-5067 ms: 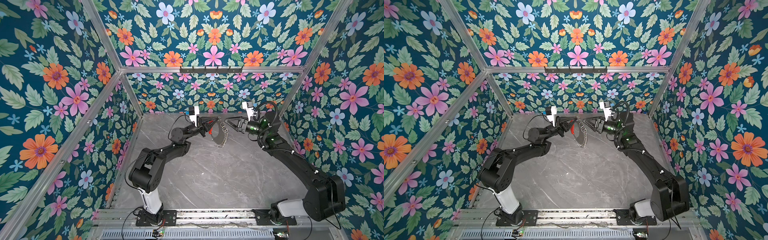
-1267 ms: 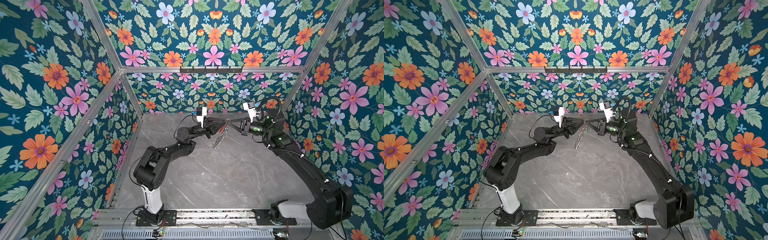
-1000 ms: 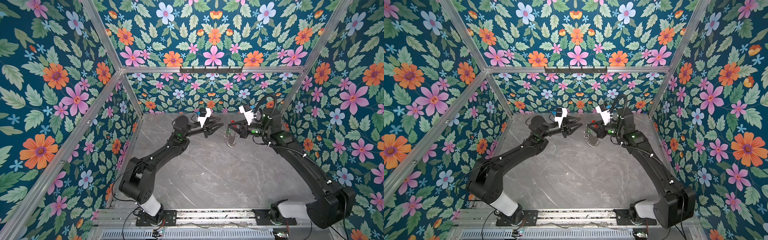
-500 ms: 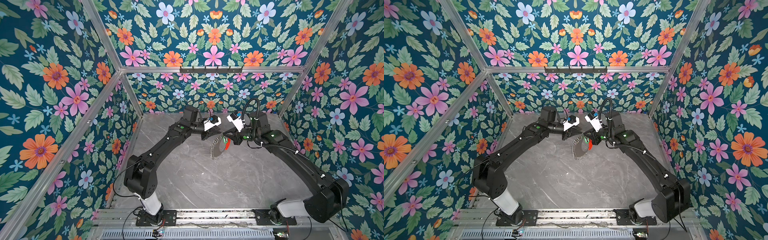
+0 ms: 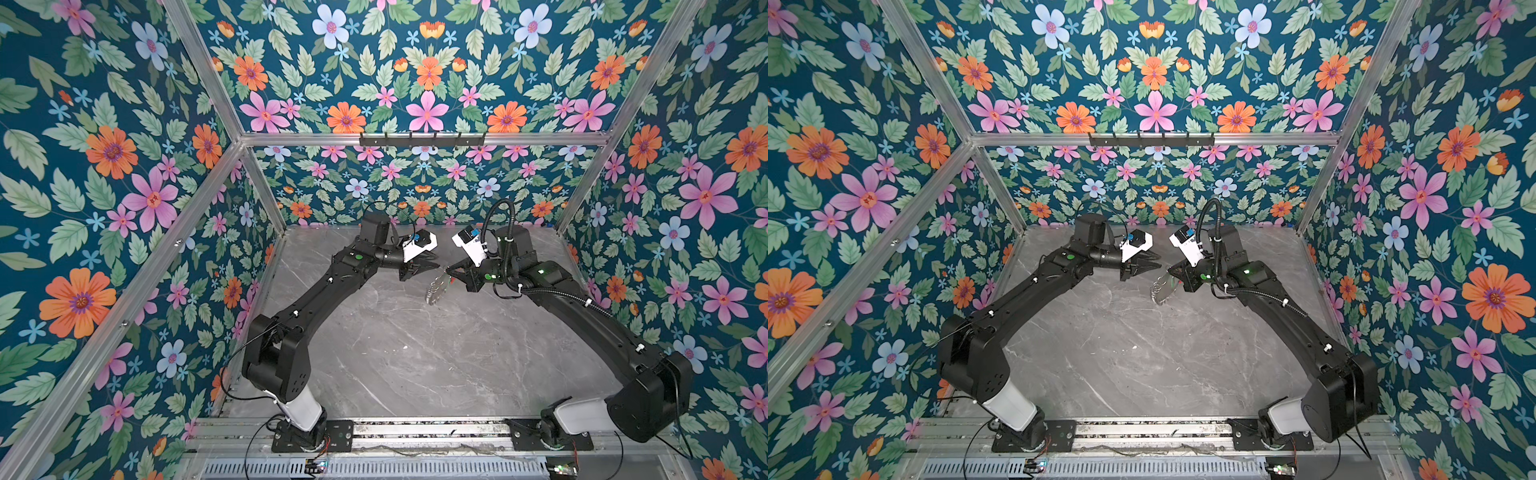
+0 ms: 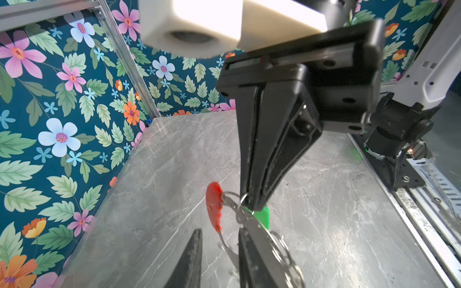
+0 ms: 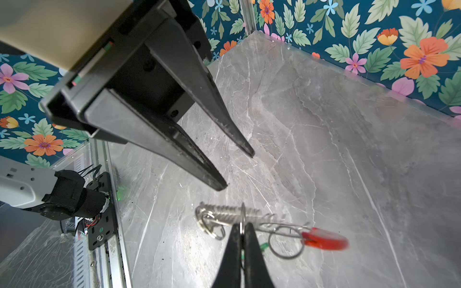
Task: Attach keys to a key ring
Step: Insert the key into the keyring.
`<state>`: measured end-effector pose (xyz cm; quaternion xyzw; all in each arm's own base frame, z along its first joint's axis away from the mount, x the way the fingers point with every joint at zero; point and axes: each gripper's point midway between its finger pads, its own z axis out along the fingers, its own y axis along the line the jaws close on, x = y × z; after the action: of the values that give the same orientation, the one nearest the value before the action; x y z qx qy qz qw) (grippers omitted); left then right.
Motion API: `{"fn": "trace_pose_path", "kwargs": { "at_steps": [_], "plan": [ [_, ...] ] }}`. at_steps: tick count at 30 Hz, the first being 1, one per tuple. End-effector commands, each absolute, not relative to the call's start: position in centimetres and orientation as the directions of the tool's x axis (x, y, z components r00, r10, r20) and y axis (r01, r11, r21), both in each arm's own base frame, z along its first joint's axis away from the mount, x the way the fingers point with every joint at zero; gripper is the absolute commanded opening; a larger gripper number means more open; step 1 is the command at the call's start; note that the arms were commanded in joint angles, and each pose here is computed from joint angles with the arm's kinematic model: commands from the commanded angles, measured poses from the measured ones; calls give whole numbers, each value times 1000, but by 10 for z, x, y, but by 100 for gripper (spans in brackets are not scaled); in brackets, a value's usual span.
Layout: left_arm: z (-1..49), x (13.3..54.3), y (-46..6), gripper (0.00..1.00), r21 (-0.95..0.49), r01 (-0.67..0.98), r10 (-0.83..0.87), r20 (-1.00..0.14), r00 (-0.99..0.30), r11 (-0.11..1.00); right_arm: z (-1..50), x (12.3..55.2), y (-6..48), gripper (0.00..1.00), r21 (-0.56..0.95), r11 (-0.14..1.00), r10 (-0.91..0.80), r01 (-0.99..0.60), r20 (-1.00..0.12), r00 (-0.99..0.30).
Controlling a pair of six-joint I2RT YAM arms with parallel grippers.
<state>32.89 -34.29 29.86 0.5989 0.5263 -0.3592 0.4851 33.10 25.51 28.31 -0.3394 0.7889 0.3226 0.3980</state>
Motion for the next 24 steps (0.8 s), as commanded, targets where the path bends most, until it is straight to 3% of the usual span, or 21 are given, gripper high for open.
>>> {"fn": "trace_pose_path", "kwargs": {
  "at_steps": [1,19,24],
  "plan": [
    [307,326,-348,27,188,982,232,-955,183,0,296,333,261,0,216,540,-261,-813,-875,-406],
    [301,320,-358,20,137,990,218,-965,143,-40,302,332,267,0,220,524,-258,-823,-880,-399],
    [299,314,-359,2,110,991,224,-967,123,-71,303,333,268,0,223,521,-258,-824,-879,-401]
  ]
}}
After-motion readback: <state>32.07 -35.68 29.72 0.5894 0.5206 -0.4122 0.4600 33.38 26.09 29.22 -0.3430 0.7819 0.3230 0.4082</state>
